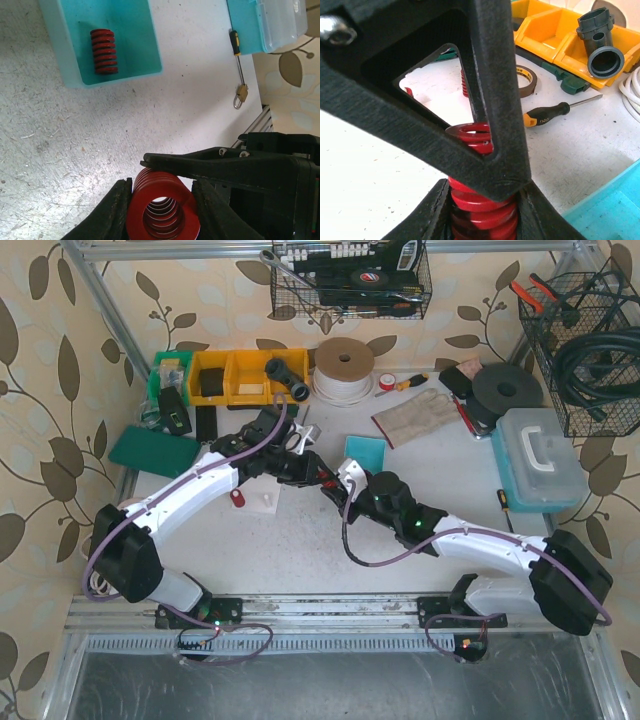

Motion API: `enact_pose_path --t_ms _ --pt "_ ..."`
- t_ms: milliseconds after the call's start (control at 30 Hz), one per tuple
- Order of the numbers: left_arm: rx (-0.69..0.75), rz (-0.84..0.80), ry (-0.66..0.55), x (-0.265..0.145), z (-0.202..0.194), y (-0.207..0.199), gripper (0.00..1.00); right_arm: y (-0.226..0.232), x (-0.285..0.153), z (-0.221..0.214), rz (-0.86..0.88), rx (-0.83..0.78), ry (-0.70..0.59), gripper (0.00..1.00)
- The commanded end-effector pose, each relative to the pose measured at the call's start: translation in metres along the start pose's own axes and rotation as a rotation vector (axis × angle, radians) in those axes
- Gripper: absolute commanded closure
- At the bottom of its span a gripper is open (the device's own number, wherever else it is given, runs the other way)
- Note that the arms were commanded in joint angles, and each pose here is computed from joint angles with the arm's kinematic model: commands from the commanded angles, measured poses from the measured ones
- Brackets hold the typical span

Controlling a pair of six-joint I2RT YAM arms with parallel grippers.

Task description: Install the large spring

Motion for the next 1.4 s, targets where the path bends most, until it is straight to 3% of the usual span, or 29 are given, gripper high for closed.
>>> enact_pose_path --t_ms 0,100,233,333,500,567,700,967,1200,1367 --pt "0.029 -0.046 -0.021 -0.007 0.001 -0.014 0.91 0.003 0.003 0.002 0.021 -0.003 -0.027 0.93" --pt "0.049 -0.032 -0.064 -0.017 0.003 -0.018 1.00 -0.001 0.004 0.000 -0.014 0.011 0.022 0.64" --pt "0.082 0.006 -0.121 -0.030 0.007 -0.024 1.00 -0.008 0.000 -0.002 -0.079 0.041 0.066 0.44" --pt "0.105 0.043 -0.161 -0.038 0.012 -0.027 1.00 -0.010 -0.013 -0.001 -0.096 0.048 0.043 0.24" --pt "0.153 0.129 -0.249 -0.050 0.020 -0.026 1.00 -0.015 -0.030 -0.006 -0.153 0.061 0.026 0.11" --pt "0.184 0.212 -0.304 -0.056 0.025 -0.020 1.00 -0.021 -0.036 -0.009 -0.205 0.077 0.017 0.01" --pt "0.246 0.439 -0.396 -0.064 0.037 -0.001 1.00 -0.031 -0.051 -0.011 -0.310 0.092 -0.004 0.00" --pt "0.328 0.783 -0.417 -0.050 0.062 0.036 1.00 -0.045 -0.061 -0.019 -0.432 0.107 0.017 0.00" --pt "0.329 0.879 -0.454 -0.026 0.082 0.056 1.00 -0.049 -0.056 -0.024 -0.464 0.114 0.075 0.01" --pt "0.264 0.851 -0.459 -0.019 0.092 0.067 1.00 -0.050 -0.058 -0.025 -0.464 0.121 0.070 0.01"
Point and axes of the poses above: each gripper's point midway between its finger pads, its own x axis out along the fingers, its own y axis along the line the jaws close on, z = x × y, the point moved 7 cm from there along -x, back along the fingers, and after that the axes turned 10 degrees about -x, right-handed, at the moved point
